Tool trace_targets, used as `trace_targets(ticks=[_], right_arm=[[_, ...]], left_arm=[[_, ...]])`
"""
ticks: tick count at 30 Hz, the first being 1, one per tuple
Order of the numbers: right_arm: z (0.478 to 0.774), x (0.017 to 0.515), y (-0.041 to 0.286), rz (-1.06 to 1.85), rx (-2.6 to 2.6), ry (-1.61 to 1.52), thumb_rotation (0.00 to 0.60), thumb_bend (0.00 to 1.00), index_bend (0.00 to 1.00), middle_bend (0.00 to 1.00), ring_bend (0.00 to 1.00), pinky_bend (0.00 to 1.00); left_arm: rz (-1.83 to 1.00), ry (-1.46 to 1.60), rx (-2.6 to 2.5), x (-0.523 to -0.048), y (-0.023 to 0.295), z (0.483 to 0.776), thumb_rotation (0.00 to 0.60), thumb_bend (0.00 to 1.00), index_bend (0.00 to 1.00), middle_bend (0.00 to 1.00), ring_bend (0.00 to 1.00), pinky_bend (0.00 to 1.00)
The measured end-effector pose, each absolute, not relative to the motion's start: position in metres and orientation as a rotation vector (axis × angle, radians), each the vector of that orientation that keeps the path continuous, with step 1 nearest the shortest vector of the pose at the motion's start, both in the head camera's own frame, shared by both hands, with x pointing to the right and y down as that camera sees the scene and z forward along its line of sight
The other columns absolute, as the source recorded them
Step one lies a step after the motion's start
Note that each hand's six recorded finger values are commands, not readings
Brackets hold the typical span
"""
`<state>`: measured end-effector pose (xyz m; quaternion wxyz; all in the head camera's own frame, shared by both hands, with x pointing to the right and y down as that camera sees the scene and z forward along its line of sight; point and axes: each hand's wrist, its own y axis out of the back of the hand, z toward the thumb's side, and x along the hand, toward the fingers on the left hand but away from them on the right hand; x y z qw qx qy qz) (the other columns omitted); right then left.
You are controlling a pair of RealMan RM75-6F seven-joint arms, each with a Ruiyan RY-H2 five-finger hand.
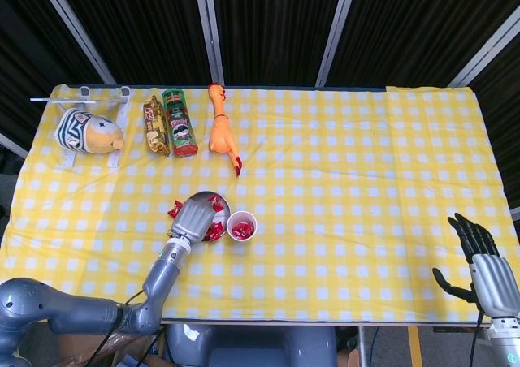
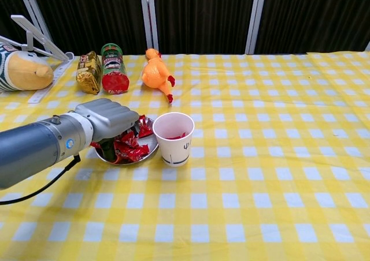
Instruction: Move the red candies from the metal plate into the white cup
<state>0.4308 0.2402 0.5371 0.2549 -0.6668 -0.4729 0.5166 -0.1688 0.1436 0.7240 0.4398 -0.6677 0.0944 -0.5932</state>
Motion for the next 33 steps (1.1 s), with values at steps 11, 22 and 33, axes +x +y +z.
trace_targets(ticks=[11,22,33], right_arm=[[0.536,0.430,0.240,1.397,-1.812,-1.282,0.600,0.39,0.00,0.00,0.00,0.00],[0.536,0.430,0.241,1.397,-1.809,-1.282,0.600,0.39,0.00,0.00,0.00,0.00],[0.536,0.430,0.240,1.397,-1.811,-1.284,0.600,0.39,0.00,0.00,0.00,0.00]], left_arm=[[-1.434,0.312,-1.649,-0.171,0.126,0.695,0.600,0.39,0.53,0.62,0.91,0.95],[-1.365,0.382,-1.649,-0.167,0.110,0.653,0.600,0.39,0.53,0.62,0.91,0.95],[-1.274,0.405,-1.710,-0.126,0.111,0.636,0.600,0.39,0.54,0.62,0.91,0.95]])
